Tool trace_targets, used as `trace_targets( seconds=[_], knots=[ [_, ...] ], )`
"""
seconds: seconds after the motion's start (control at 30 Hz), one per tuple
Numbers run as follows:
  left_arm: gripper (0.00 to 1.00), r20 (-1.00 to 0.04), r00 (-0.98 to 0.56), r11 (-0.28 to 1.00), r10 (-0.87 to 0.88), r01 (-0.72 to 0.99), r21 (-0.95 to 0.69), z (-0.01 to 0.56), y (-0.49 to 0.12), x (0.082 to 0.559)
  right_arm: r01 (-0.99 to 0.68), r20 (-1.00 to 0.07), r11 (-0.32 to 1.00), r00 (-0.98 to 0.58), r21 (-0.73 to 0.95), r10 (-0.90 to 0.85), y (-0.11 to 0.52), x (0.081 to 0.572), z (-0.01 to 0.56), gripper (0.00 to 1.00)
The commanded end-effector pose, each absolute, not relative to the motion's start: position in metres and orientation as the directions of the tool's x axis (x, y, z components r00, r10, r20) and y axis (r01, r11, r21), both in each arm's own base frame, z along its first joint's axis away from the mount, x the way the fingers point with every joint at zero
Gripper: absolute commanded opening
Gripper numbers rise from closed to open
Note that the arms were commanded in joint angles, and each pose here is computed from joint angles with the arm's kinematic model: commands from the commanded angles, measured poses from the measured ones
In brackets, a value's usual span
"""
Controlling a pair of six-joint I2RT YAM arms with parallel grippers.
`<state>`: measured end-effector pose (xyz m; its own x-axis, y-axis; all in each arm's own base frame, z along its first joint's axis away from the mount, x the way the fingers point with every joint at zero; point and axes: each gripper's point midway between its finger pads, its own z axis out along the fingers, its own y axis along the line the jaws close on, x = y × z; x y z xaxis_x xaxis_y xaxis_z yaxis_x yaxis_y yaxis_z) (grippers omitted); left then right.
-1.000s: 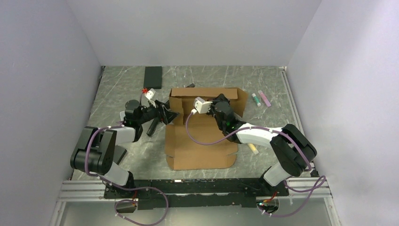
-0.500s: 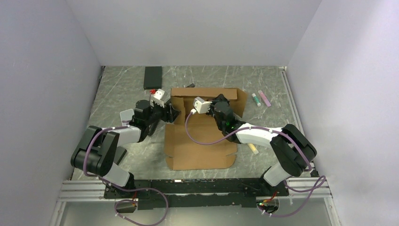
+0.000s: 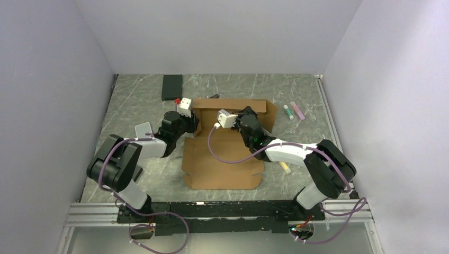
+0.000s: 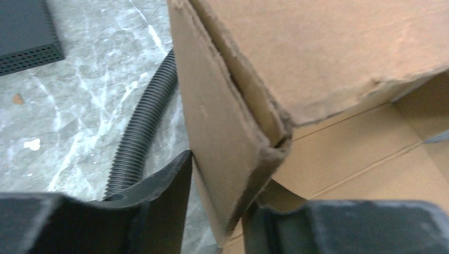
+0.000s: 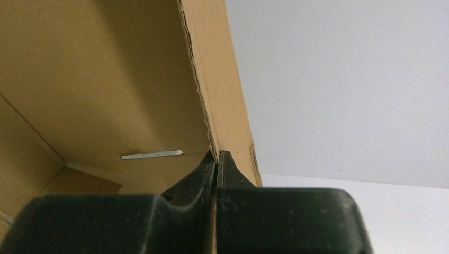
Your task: Fold the paper box
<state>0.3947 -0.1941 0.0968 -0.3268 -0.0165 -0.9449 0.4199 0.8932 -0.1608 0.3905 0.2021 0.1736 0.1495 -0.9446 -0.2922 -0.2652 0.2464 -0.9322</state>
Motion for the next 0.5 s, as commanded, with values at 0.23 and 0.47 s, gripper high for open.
trace_targets(
  seconds=[0.23,0.47],
  knots=[
    [0.0,-0.976,-0.213,0.941,-0.03,0.324,-0.1,0.118,-0.19,0.41,-0.433,-0.388,0.285,0.171,-0.855,-0.906,0.229,0.373,0.155,0.07],
    [0.0,-0.985,-0.173,0.959,-0.02,0.274,-0.068,0.115,-0.19,0.402,-0.744,-0.604,0.301,0.17,-0.597,-0.778,0.271,0.324,0.177,0.56]
  ],
)
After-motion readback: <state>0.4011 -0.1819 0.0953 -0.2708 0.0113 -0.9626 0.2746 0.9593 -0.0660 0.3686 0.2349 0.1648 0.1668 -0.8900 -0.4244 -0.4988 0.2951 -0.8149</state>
